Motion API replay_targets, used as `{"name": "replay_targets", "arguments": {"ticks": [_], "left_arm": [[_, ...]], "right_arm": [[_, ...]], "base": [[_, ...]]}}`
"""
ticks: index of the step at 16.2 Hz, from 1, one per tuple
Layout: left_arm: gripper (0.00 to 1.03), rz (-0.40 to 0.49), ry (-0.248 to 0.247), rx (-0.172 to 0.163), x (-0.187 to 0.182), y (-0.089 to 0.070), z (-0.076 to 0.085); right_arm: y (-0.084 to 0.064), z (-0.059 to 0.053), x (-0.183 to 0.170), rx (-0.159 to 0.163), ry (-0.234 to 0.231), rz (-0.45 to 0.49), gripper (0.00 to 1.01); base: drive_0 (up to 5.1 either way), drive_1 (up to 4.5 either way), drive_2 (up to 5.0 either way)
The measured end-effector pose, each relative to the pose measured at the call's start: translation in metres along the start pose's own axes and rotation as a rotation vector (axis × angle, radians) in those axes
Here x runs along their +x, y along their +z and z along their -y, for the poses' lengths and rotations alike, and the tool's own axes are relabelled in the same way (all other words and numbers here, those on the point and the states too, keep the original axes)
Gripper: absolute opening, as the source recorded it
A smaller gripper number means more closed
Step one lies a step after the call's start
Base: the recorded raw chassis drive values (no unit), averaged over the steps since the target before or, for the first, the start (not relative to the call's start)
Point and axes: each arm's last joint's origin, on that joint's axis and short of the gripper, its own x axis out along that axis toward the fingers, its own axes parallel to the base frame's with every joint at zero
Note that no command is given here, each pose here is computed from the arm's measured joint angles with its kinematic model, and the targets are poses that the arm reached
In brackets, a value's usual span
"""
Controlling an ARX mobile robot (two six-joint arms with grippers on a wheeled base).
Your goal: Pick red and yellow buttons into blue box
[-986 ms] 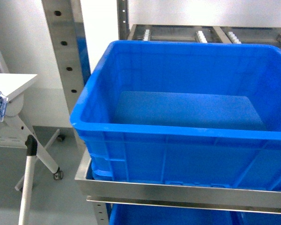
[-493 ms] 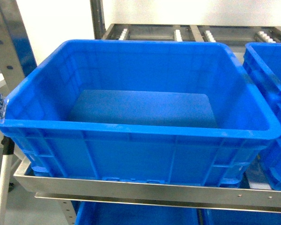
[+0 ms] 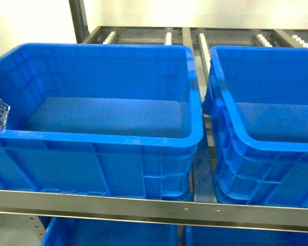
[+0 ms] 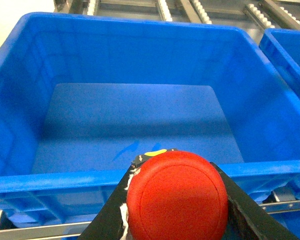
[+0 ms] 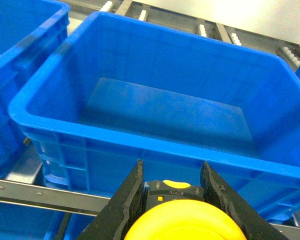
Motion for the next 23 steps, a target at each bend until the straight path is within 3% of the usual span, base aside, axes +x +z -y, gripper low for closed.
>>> {"name": "replay_targets", "arguments": {"ticks": [17,20,23], "left_arm": [[0.32,-0.003,0.001,0.000,0.0001,-0.0003,0.0000],[0.32,-0.004,-0.011,0.001,0.0000,-0.0004,0.0012],[0.32,0.007,-0.002,0.001,-0.0009,0.0010,0.0003]], "right_arm": [[-0.0002,0.0000,0.0000,0.000,0.000,-0.002,0.31],[-0.0002,0.0002,0.0000,0.000,-0.005,-0.002,0.31],[0.0007,0.0003,-0.0004,0.001,-0.004,0.006,0.31]], "base": [[5.0,-2.57,-2.1],[0.0,0.00,0.0],[0.2,4.50,-4.2]]}}
